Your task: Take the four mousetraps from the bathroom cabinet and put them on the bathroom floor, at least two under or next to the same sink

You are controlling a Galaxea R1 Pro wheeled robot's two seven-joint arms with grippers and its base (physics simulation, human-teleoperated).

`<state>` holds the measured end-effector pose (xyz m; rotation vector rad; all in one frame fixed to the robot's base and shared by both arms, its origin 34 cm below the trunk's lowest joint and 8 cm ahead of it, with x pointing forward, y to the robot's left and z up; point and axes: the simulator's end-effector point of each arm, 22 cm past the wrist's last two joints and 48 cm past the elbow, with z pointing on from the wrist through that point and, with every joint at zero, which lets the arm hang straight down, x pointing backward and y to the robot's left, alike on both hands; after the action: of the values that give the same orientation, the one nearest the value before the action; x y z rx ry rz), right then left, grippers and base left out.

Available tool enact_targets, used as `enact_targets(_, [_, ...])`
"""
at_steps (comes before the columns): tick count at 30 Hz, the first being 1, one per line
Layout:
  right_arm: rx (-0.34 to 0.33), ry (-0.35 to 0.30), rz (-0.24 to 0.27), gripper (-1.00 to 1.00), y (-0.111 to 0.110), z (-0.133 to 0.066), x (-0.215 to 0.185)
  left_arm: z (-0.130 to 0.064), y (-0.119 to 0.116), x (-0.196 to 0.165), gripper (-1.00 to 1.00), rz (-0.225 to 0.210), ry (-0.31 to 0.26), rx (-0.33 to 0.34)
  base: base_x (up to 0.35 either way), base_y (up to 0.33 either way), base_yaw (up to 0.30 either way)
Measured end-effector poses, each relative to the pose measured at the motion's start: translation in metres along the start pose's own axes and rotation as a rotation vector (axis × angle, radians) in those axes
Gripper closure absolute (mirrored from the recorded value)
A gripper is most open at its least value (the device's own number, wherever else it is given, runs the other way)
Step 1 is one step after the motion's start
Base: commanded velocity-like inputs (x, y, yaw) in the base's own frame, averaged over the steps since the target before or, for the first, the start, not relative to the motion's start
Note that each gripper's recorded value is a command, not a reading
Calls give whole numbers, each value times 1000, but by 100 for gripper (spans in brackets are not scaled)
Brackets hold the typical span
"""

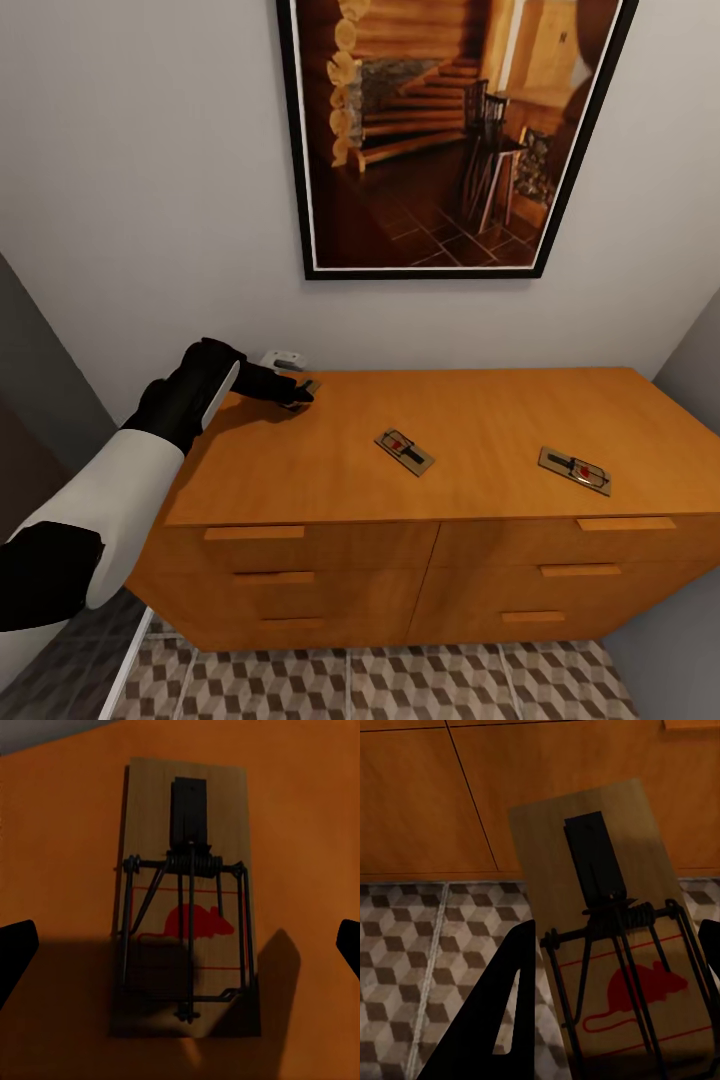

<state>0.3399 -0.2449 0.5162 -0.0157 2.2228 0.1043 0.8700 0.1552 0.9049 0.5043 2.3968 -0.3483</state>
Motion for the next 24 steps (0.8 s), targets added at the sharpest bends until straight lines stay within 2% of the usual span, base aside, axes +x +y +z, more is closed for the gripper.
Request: enact_targets(24, [0,0,0,100,0,0,0,-1,0,-2,-100,4,-6,-2,0,0,0])
